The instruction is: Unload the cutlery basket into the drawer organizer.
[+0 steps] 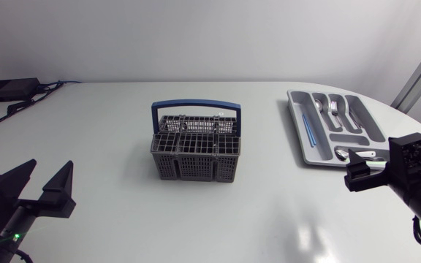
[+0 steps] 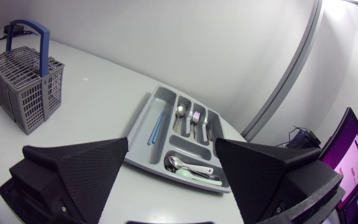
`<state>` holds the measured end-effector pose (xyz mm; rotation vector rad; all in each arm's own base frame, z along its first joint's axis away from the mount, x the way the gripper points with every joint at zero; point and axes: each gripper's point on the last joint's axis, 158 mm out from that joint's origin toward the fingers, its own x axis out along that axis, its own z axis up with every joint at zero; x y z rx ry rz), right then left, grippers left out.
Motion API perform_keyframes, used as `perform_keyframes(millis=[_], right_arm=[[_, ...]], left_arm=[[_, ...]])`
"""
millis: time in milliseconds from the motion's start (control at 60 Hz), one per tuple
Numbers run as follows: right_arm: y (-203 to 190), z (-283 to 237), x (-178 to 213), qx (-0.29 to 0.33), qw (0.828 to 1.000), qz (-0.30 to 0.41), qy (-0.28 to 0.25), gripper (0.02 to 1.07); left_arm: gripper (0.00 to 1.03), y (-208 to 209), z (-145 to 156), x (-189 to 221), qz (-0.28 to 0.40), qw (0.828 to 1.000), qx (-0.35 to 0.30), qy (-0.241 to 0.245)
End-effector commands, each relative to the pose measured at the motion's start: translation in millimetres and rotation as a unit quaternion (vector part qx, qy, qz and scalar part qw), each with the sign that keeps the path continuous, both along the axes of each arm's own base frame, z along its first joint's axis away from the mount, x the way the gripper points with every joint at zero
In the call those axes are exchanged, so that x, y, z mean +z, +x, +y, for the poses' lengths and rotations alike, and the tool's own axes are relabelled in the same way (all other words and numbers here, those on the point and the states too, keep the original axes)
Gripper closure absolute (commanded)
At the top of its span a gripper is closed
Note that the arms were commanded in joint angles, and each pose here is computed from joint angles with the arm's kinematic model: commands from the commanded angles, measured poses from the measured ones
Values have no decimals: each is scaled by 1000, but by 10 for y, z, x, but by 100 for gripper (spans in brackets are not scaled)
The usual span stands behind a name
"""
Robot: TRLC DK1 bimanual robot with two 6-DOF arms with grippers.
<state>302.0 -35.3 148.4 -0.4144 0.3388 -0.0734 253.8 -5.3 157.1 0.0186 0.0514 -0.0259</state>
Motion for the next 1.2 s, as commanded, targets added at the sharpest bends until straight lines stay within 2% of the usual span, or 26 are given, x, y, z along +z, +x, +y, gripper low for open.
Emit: perform_keyframes(millis=[0,250,583,1117,1183], right_arm=[[-35,6,-79,-6,1000,0,10,6],[-145,60,15,3,999,-41,7,6],[-294,163,35,8,994,-81,78,6],[-476,334,7,26,968,-141,205,6],[-476,334,7,26,968,-141,205,6]], left_arm=[[8,4,20,-69,5,1000,5,-9],[7,4,20,-69,5,1000,5,-9],[8,4,20,-69,5,1000,5,-9],[8,4,20,-69,5,1000,5,-9],[8,4,20,-69,5,1000,5,-9]])
